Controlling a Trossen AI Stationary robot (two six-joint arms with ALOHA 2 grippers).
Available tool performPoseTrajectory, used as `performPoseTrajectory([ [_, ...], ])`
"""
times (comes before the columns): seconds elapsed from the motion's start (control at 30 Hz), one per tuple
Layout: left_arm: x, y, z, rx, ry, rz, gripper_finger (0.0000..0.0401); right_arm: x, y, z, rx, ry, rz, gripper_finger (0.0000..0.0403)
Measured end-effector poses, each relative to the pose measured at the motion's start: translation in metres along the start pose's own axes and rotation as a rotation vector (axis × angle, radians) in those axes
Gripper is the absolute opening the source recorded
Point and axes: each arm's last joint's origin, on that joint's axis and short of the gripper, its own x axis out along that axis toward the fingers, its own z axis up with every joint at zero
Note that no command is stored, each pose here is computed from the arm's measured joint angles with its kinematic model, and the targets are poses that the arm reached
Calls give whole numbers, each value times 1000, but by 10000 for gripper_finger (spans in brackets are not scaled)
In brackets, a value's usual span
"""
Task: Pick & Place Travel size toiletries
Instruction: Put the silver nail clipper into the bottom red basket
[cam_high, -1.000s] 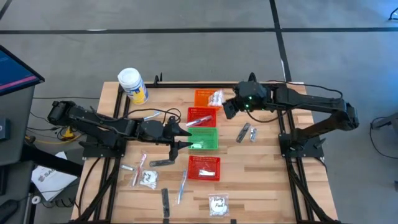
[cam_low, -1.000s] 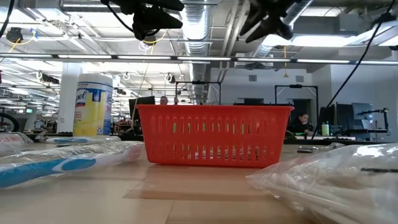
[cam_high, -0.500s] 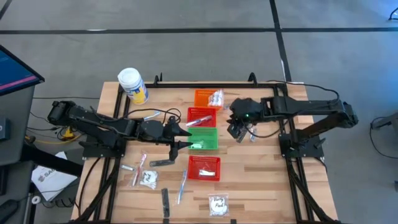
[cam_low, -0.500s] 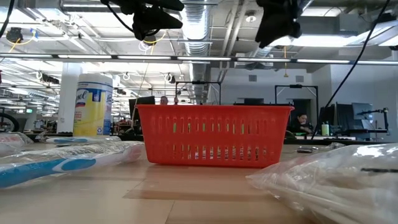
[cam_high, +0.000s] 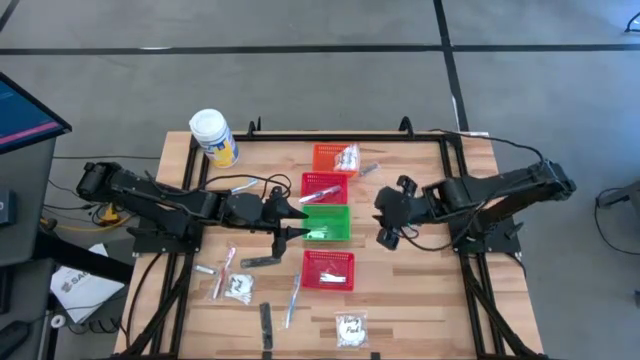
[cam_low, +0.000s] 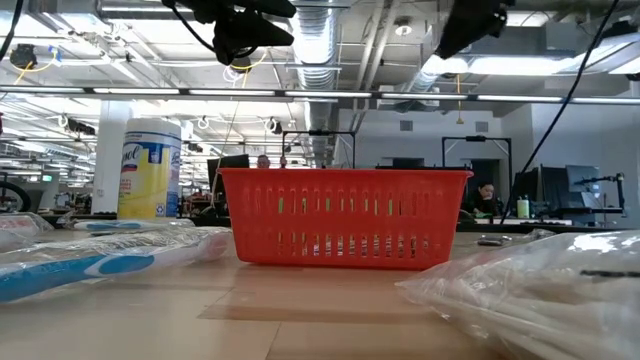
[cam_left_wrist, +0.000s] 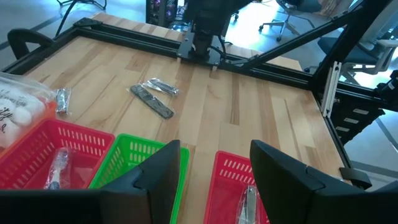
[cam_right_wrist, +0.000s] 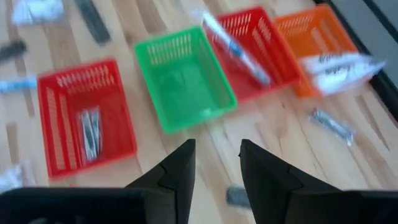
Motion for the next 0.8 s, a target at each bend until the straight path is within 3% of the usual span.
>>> performPoseTrajectory([
  [0.4,0,0,0,0,0,0,186,3,7,-27,-24,92,-82,118],
  [0.8,0,0,0,0,-1,0,186,30,-11,-55,146,235,-242,118],
])
